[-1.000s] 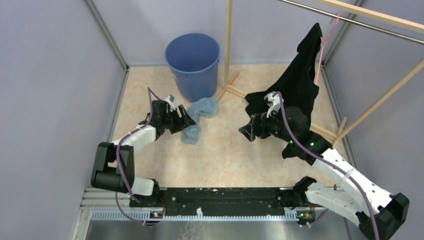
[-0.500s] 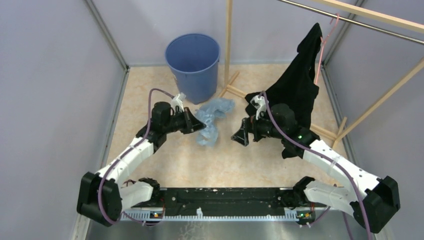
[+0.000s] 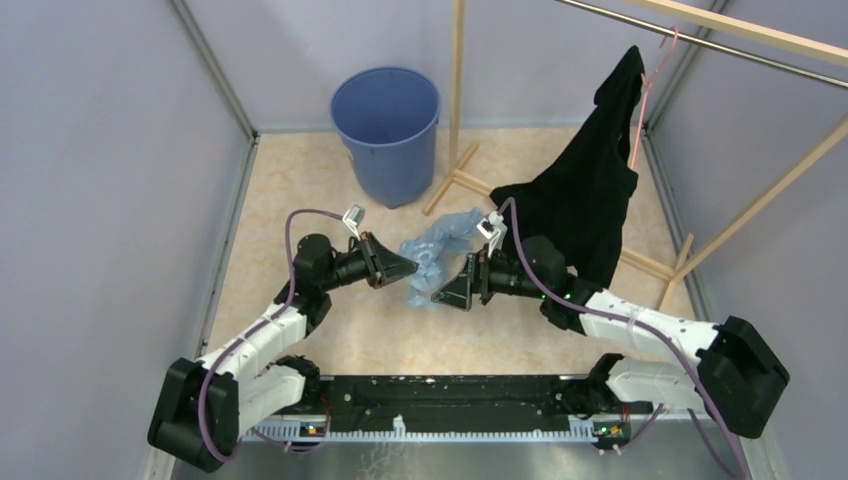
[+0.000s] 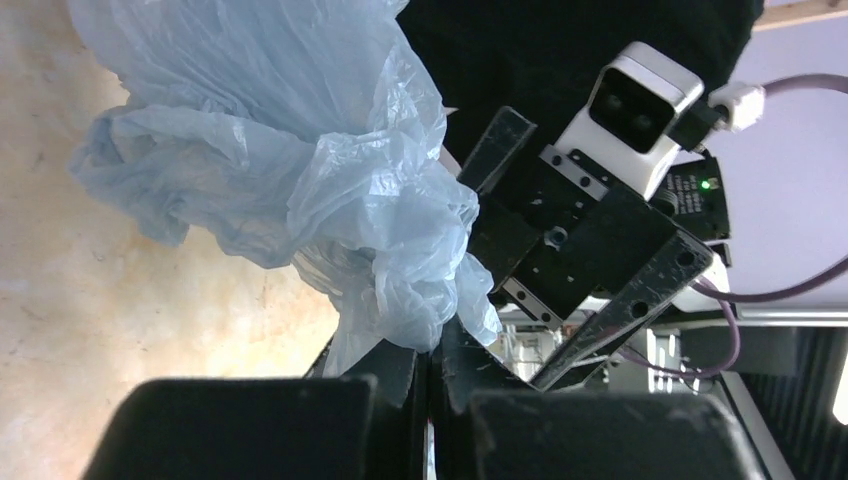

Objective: Put the trash bags into the trash bin

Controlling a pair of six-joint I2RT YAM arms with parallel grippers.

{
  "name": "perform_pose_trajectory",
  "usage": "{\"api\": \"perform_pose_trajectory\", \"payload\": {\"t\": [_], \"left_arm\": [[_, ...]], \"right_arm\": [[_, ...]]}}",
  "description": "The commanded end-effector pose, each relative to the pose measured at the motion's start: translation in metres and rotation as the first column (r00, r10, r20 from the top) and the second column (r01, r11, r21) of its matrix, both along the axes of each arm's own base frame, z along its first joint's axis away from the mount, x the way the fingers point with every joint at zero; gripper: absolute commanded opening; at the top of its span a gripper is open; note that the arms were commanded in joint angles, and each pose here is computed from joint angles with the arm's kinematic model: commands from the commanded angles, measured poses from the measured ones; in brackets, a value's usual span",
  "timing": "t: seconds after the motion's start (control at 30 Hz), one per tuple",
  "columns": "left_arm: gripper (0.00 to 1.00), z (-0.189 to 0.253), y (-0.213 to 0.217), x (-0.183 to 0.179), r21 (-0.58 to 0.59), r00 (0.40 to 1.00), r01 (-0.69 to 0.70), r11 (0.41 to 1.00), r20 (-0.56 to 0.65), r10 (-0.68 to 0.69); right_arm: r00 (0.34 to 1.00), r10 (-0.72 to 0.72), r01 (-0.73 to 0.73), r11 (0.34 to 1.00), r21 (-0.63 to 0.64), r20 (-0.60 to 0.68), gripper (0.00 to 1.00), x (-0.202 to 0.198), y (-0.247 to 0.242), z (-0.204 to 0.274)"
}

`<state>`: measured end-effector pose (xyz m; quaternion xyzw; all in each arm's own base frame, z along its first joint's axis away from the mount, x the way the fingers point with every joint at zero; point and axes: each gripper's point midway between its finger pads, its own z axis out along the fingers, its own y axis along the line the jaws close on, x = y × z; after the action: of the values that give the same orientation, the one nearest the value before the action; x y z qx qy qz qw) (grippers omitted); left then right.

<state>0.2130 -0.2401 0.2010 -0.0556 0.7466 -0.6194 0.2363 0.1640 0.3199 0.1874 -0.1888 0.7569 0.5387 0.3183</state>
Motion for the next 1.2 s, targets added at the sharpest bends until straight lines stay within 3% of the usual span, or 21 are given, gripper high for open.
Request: {"api": "perform_pose_trajectory", "payload": {"t": [0.0,0.1,0.17,0.23,0.3,0.37,0.47,0.57,0.63,0.67,0.73,0.8,0.87,0.97,1.03,1.17], "left_arm": [[0.0,0.027,-0.004,-0.013,-0.128,0.998,0.055,0.99,0.034,-0.051],[0.0,0.027,-0.002,-0.015,-0.128,0.999,0.043,0.991,0.033,-0.039],[0.0,0.026,0.0,-0.017,-0.121,0.999,0.032,0.992,0.037,-0.028],[0.02,0.026,0.001,-0.017,-0.112,0.999,0.025,0.993,0.046,-0.02],[0.11,0.029,0.003,-0.015,-0.089,0.998,0.018,0.996,0.064,-0.012],[0.24,0.037,0.009,-0.007,-0.024,0.994,0.004,1.0,0.105,-0.001],[0.29,0.037,0.03,0.011,0.202,0.977,-0.095,0.975,0.207,0.052],[0.28,0.041,0.06,0.027,0.405,0.946,-0.249,0.88,0.297,0.131],[0.27,0.045,0.077,0.03,0.481,0.926,-0.315,0.818,0.344,0.154],[0.28,0.049,0.081,0.031,0.492,0.915,-0.335,0.803,0.374,0.153],[0.41,0.059,0.074,0.026,0.47,0.9,-0.302,0.829,0.428,0.086],[0.61,0.067,0.053,0.01,0.394,0.886,-0.181,0.901,0.464,-0.024],[0.74,0.065,0.031,-0.011,0.292,0.876,-0.022,0.956,0.467,-0.123],[0.91,0.067,0.007,-0.03,0.222,0.849,0.104,0.969,0.488,-0.203],[0.98,0.067,-0.013,-0.043,0.251,0.817,0.153,0.956,0.512,-0.265],[0.99,0.056,-0.046,-0.056,0.371,0.781,0.171,0.913,0.514,-0.355]], "right_arm": [[1.0,-0.027,0.028,0.99,0.138,-0.005,0.81,0.006,0.017,0.026],[0.999,0.0,0.007,0.981,0.195,-0.034,0.71,0.004,0.025,0.028],[0.999,0.022,-0.012,0.975,0.222,-0.047,0.52,0.003,0.03,0.031],[0.998,0.038,-0.023,0.972,0.232,-0.058,0.28,0.002,0.033,0.03],[0.996,0.07,-0.054,0.969,0.239,-0.059,0.02,-0.003,0.035,0.03],[0.994,0.096,-0.08,0.97,0.228,-0.059,0.0,-0.008,0.034,0.028],[0.994,0.08,-0.067,0.984,0.168,-0.072,0.0,-0.009,0.024,0.016],[0.998,0.016,-0.011,0.997,0.073,-0.066,0.0,-0.002,0.005,0.001],[0.997,-0.074,0.072,0.994,-0.079,-0.022,0.0,0.009,-0.014,-0.019],[0.993,-0.114,0.113,0.986,-0.126,0.001,0.0,0.013,-0.023,-0.02],[0.983,-0.181,0.184,0.966,-0.181,0.028,0.0,0.023,-0.035,-0.018],[0.975,-0.219,0.22,0.959,-0.179,0.024,0.0,0.027,-0.04,-0.007],[0.965,-0.263,0.261,0.952,-0.16,0.01,0.04,0.035,-0.039,0.006],[0.921,-0.388,0.376,0.91,-0.176,-0.039,0.06,0.054,-0.046,0.018],[0.894,-0.439,0.419,0.89,-0.18,-0.089,0.0,0.064,-0.047,0.024],[0.857,-0.478,0.444,0.874,-0.196,-0.191,0.0,0.073,-0.041,0.029]]}}
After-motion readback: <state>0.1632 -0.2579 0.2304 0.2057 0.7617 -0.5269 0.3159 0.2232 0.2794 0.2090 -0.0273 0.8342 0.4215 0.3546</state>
